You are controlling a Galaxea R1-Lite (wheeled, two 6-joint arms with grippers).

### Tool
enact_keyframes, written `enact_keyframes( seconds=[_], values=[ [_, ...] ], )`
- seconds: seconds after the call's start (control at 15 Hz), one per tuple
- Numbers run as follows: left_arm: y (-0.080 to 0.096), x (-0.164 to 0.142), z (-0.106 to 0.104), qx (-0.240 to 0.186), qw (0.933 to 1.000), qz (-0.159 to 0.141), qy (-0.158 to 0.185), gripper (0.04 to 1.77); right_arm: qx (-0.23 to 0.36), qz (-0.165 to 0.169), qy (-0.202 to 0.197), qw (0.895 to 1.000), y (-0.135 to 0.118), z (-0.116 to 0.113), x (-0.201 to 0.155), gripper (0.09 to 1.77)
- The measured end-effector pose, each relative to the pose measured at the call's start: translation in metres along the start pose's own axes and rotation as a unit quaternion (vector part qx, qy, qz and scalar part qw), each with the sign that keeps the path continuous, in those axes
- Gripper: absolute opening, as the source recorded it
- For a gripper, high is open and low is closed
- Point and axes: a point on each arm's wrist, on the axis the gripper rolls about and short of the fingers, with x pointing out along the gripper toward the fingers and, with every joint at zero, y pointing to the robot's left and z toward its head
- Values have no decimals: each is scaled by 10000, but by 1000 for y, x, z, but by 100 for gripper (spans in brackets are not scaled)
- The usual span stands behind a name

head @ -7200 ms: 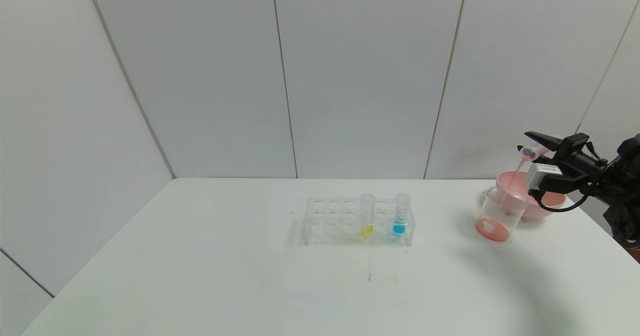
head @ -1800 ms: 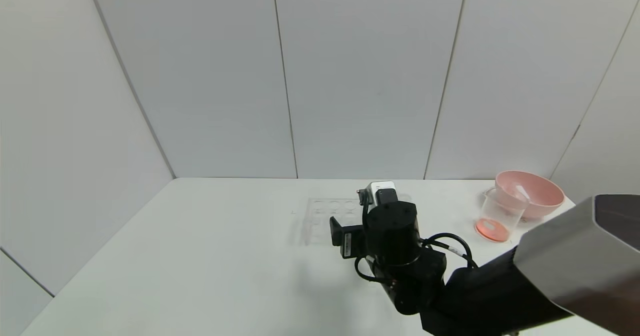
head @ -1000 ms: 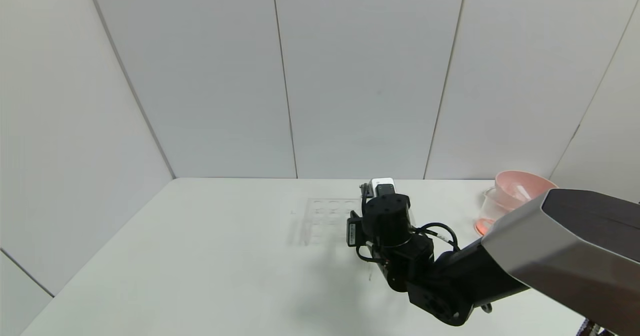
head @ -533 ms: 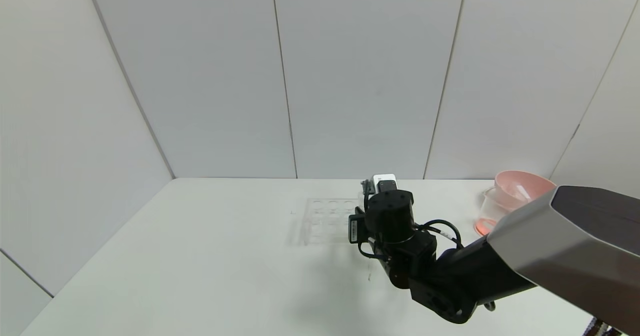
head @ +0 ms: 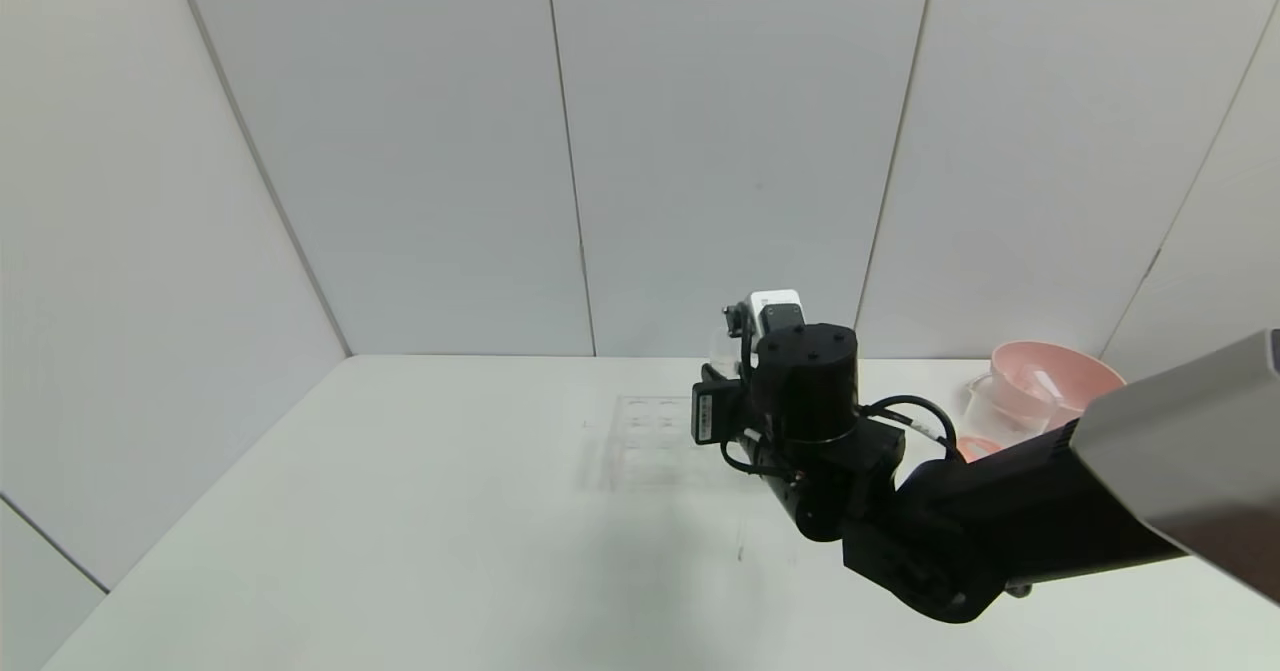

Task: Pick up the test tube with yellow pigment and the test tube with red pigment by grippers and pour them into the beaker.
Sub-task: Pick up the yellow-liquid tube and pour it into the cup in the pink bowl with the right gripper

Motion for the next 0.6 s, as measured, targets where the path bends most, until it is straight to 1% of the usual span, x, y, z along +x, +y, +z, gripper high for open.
enact_keyframes(
  seconds=[0.2,0.33,0.47,0.53,0.6],
  values=[
    [0,0,0,0,10000,0,0,176,142,-125,-248,9995,-12,28,-5,53],
    [0,0,0,0,10000,0,0,176,236,-311,-412,9984,-30,45,-8,53],
    [0,0,0,2,10000,0,0,176,204,-636,-499,9965,-58,56,-12,53],
    [0,0,0,-2,10000,0,0,176,120,-807,-508,9954,-79,61,-15,53],
    [0,0,0,0,10000,0,0,176,34,-871,-469,9951,-99,62,-19,53]
  ],
)
